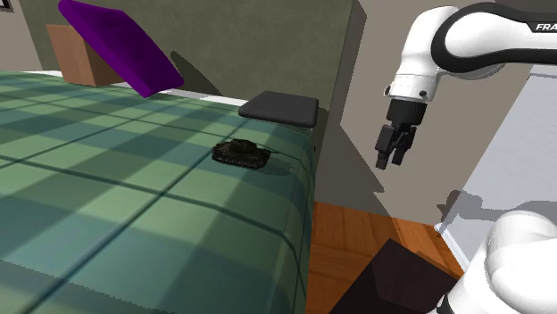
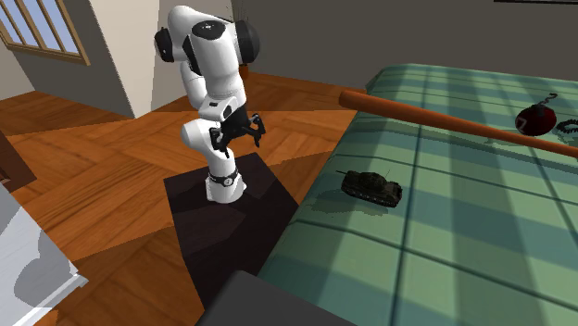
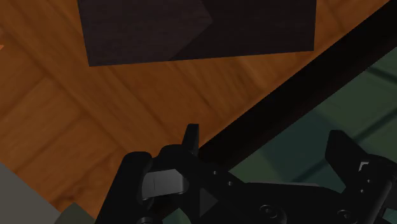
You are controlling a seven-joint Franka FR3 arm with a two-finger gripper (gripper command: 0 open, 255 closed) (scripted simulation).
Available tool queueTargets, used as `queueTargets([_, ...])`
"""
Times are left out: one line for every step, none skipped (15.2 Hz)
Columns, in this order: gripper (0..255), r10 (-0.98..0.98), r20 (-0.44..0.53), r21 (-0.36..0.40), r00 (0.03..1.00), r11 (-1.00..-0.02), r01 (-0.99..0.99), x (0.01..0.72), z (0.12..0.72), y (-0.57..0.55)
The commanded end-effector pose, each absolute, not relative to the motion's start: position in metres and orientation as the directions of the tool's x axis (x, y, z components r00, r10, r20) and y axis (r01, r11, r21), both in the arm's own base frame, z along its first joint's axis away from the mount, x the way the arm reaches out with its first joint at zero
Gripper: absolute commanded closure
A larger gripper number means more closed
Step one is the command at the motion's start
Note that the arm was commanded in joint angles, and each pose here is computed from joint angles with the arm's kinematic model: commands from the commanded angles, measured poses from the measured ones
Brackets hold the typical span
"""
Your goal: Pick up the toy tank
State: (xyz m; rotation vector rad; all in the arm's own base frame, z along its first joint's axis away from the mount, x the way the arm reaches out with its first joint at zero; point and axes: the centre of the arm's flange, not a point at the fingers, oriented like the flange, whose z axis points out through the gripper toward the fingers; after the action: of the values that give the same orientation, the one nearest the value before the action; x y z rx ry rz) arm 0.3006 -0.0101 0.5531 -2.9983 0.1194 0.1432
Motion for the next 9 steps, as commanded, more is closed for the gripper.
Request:
queueTargets([0, -0.072, -0.1, -0.133, 0.992, -0.987, -0.085, 0.301, 0.553, -0.01])
queueTargets([0, -0.053, -0.094, -0.135, 0.994, -0.989, -0.066, 0.312, 0.553, -0.005])
queueTargets([0, -0.034, -0.088, -0.137, 0.996, -0.989, -0.046, 0.324, 0.554, 0.001])
queueTargets([0, -0.014, -0.082, -0.139, 0.996, -0.99, -0.026, 0.335, 0.554, 0.007])
queueTargets([0, 0.005, -0.076, -0.141, 0.997, -0.99, -0.006, 0.346, 0.554, 0.013])
queueTargets([0, 0.024, -0.07, -0.143, 0.997, -0.99, 0.014, 0.357, 0.555, 0.019])
queueTargets([0, 0.044, -0.064, -0.144, 0.997, -0.989, 0.034, 0.368, 0.555, 0.025])
queueTargets([0, 0.063, -0.058, -0.146, 0.996, -0.988, 0.054, 0.379, 0.556, 0.032])
queueTargets([0, 0.082, -0.052, -0.147, 0.995, -0.986, 0.074, 0.39, 0.557, 0.039])
